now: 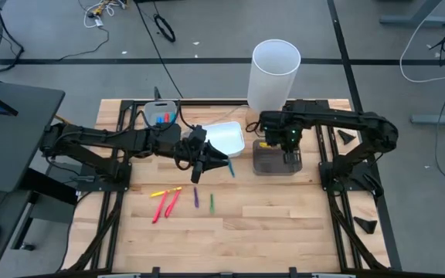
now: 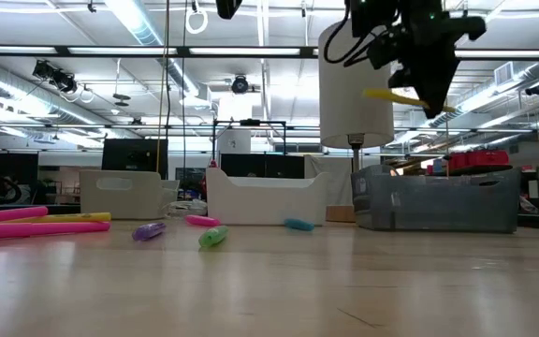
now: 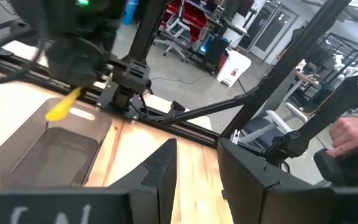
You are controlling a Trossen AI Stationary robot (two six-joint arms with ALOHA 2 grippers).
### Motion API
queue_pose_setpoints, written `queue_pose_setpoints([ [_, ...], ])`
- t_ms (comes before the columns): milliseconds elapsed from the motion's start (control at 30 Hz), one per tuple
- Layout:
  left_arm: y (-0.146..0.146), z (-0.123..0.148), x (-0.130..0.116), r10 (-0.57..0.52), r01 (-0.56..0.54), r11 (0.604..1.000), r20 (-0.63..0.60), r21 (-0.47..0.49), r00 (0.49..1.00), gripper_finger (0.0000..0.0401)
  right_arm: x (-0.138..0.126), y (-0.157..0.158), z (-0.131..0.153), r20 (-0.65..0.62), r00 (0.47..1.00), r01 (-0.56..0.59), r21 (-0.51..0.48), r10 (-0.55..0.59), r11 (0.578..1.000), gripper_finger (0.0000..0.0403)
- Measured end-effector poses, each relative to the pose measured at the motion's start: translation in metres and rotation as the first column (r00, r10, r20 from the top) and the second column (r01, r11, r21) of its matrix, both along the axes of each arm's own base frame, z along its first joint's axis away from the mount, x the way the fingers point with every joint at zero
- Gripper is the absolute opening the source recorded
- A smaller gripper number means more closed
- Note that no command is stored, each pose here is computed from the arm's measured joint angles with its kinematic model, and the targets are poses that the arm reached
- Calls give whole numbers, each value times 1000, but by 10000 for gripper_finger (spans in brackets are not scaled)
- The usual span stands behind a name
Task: Pick & Place Markers
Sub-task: Put the top yellow pen into the black transparent bin
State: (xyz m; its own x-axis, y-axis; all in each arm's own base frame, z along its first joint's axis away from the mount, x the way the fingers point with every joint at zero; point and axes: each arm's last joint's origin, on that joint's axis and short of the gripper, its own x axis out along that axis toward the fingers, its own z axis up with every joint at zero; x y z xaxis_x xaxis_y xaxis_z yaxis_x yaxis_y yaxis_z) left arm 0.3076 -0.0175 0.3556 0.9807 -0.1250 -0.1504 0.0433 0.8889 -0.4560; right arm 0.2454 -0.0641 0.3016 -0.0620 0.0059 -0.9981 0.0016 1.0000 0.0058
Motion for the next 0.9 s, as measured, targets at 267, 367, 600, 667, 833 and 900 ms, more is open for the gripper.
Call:
queue_pose_setpoints([
  [267,0,-2,0,0,0,1000,-25,2,1000,122,-7,-32,-3,0,998,56,4,-56,998,17],
  [367,0,-3,0,-1,1,1000,-26,8,1000,122,-9,-38,-3,-1,997,78,0,-78,997,17],
  [600,0,-3,0,0,0,1000,-26,9,1000,122,-9,-39,-3,5,997,79,3,-79,997,17],
  [667,0,-3,0,0,0,1000,-26,9,1000,122,-9,-39,-4,11,997,79,1,-79,997,16],
  [833,0,-3,0,0,0,1000,-26,9,1000,122,-9,-37,-23,-19,997,70,-2,-70,998,16],
  [900,0,-3,0,0,1,1000,-26,9,1000,122,-8,-34,-35,-32,998,60,-30,-60,998,16],
])
